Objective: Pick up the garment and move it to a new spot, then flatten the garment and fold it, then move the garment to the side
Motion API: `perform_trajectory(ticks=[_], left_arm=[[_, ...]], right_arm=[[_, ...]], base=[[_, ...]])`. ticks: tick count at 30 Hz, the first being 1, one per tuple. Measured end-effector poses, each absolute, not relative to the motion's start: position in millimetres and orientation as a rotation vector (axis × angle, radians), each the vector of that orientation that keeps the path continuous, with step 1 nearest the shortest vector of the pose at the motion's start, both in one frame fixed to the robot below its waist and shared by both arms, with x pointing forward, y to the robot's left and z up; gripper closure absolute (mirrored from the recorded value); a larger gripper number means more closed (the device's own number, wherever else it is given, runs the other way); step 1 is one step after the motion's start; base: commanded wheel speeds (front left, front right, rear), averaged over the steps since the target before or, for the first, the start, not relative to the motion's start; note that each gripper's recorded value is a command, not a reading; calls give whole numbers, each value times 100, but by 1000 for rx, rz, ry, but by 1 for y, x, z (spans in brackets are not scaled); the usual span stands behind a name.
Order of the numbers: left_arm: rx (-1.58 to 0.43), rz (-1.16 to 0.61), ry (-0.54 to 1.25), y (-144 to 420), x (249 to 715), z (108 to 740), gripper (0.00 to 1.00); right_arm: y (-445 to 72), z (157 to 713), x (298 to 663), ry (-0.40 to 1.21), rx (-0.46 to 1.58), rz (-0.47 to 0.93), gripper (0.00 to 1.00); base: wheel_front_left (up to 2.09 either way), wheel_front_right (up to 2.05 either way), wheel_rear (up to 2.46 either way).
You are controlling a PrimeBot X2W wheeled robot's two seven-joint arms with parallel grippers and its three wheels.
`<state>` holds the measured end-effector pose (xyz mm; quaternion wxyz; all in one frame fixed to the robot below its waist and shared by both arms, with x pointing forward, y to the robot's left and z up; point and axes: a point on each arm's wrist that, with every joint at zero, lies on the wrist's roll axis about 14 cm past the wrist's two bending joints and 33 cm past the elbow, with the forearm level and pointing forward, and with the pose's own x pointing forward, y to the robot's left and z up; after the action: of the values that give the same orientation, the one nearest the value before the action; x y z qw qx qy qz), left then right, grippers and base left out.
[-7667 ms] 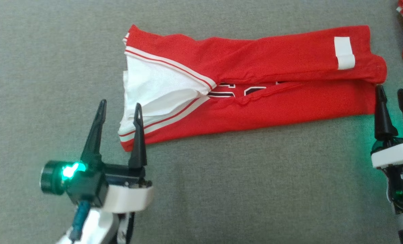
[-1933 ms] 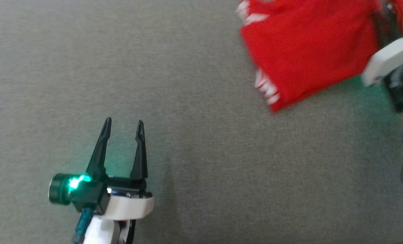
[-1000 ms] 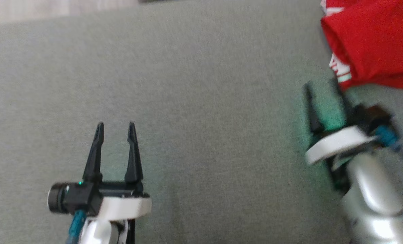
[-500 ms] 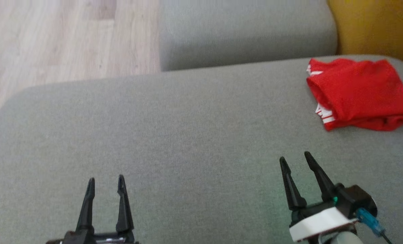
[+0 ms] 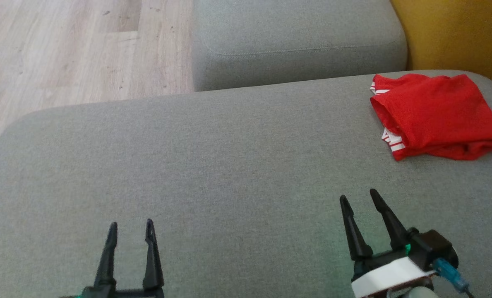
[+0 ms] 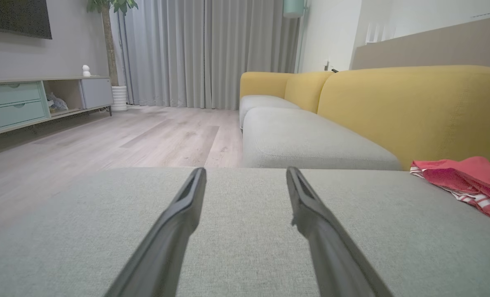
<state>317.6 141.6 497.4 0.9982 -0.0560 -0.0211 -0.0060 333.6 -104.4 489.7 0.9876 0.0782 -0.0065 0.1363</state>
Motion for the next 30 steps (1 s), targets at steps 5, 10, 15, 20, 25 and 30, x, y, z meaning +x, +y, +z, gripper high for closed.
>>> perform_trajectory(ticks=[5,10,15,20,25,30], left_arm=[[-100,-17,37,140,310,473,100],[-153,-3,72,142,307,465,100],[-212,6,96,144,307,461,100],[-269,16,122,145,307,456,100],[-330,19,132,147,312,455,100],[-388,32,142,150,314,454,100]], right_arm=[[-106,462,323,79,158,262,100],[-110,452,317,117,214,239,100],[-114,451,318,129,268,216,100],[-119,450,320,137,325,189,100],[-123,453,325,134,380,169,100],[-128,452,327,143,435,146,100]], base=[[0,0,0],[0,0,0],[0,0,0],[0,0,0],[0,0,0],[0,0,0]])
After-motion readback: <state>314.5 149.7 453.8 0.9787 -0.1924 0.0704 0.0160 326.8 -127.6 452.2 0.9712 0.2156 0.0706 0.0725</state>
